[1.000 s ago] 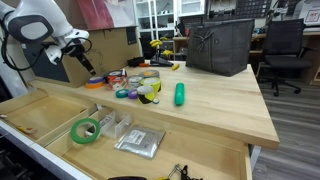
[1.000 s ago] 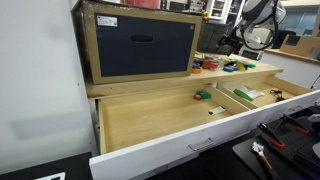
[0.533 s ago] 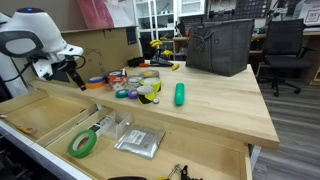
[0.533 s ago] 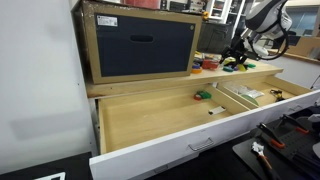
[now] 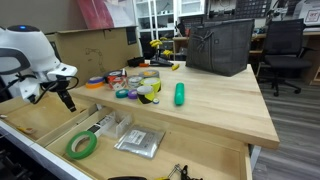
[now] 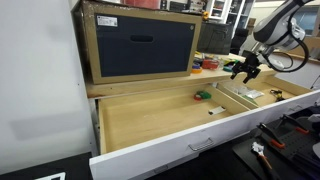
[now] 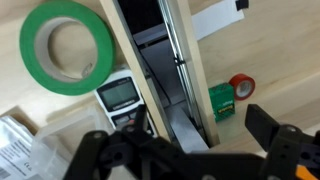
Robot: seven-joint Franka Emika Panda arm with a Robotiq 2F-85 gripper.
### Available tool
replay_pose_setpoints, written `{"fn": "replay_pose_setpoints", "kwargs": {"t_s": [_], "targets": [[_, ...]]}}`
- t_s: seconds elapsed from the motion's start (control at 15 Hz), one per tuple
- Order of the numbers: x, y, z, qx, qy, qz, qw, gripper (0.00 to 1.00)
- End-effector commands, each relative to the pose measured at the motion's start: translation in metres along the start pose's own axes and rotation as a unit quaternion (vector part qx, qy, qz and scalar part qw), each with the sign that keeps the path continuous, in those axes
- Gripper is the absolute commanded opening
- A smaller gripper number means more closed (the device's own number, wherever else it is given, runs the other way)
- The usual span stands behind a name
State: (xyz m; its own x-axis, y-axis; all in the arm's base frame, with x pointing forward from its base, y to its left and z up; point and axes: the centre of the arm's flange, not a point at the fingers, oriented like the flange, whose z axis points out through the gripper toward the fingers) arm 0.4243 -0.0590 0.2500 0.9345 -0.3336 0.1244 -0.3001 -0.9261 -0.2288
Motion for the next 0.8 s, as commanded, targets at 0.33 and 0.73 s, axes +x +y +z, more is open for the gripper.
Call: {"fn": "replay_pose_setpoints", "kwargs": {"t_s": [0.33,0.73], "targets": [[-0.043,0.089,0.002,-0.039,0.004,-0.024,0.9989,1.00],[-0.032,0.124,0.010,-0.049,0.028,-0.026,0.9981,1.00]]}}
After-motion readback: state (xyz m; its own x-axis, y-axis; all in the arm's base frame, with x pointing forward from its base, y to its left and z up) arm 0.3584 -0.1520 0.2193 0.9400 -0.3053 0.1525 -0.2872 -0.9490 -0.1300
